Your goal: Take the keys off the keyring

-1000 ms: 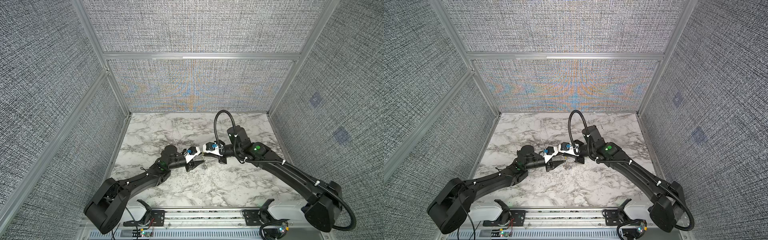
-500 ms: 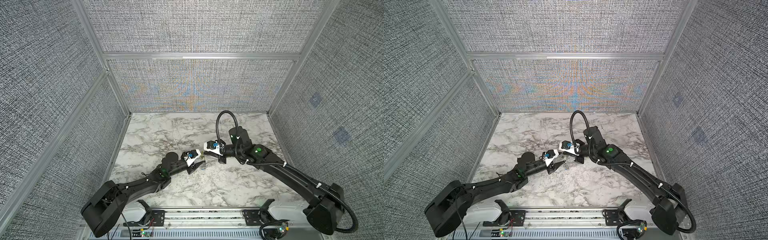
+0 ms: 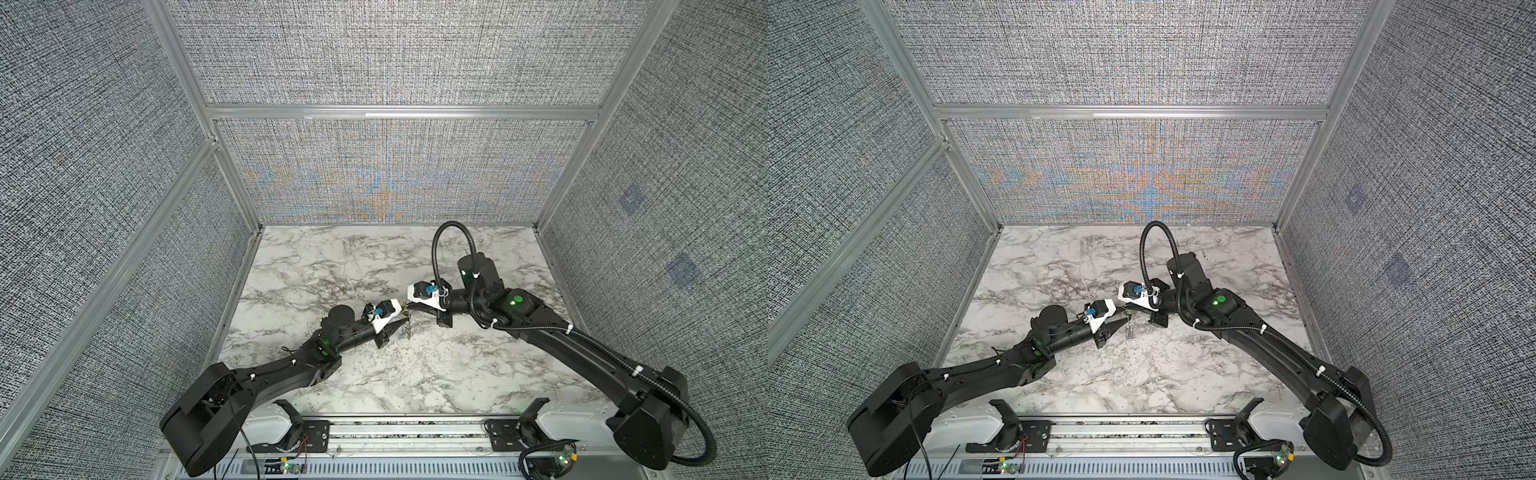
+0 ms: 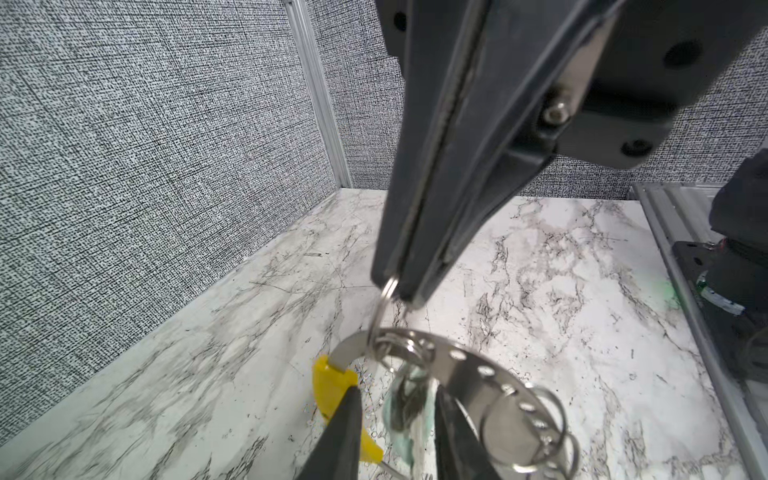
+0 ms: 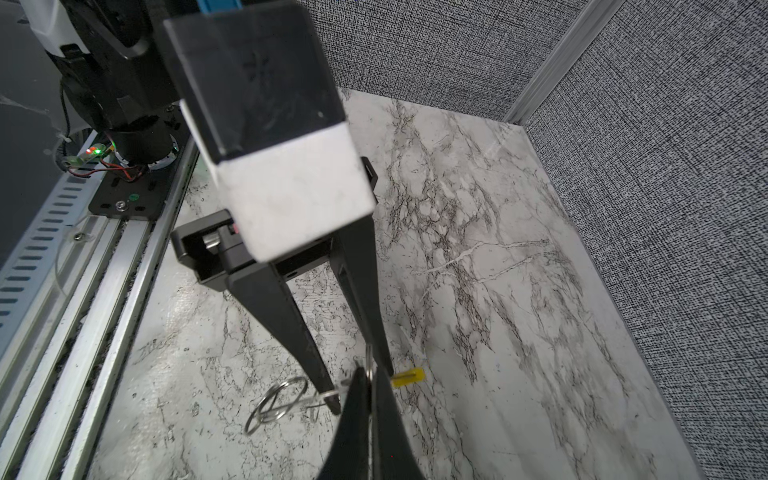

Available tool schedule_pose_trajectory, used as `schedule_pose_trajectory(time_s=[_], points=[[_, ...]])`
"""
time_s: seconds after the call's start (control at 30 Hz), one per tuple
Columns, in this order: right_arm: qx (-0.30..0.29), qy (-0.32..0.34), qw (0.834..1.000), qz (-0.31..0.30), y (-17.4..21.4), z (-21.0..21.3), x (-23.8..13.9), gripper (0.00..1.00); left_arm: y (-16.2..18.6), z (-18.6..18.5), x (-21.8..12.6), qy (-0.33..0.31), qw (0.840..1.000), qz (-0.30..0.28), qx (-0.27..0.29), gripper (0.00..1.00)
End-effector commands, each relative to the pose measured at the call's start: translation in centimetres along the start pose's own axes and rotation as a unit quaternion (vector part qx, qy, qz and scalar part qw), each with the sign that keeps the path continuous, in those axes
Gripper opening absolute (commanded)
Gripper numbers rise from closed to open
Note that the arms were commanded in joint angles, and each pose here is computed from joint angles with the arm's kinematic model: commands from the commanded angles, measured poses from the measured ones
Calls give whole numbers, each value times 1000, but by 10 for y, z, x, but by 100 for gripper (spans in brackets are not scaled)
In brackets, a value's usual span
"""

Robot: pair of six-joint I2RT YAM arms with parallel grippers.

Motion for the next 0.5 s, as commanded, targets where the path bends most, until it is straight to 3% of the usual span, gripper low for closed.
schedule_pose_trajectory(time_s=[0.0,0.2,0.47], points=[[-12,4,1000,-6,-3,-1,-1,0,-10,-5,-2,15,1000,-21,14,24],[-18,6,1000,1,-1,0,-2,0,-9,-8,-2,26,999,-20,17,12],[-20,8,1000,4,0,0,-3,0,-9,-9,-2,30,999,-18,18,10]])
Point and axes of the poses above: each gripper's point midway between its finger pads, its own x axis out along the fingers, its own z axis along the line the jaws close on, y = z × x, the point moved 2 cm from there along -x, back along the fingers, and after that the axes turned 6 degrees about -x, right-handed, at the moved point
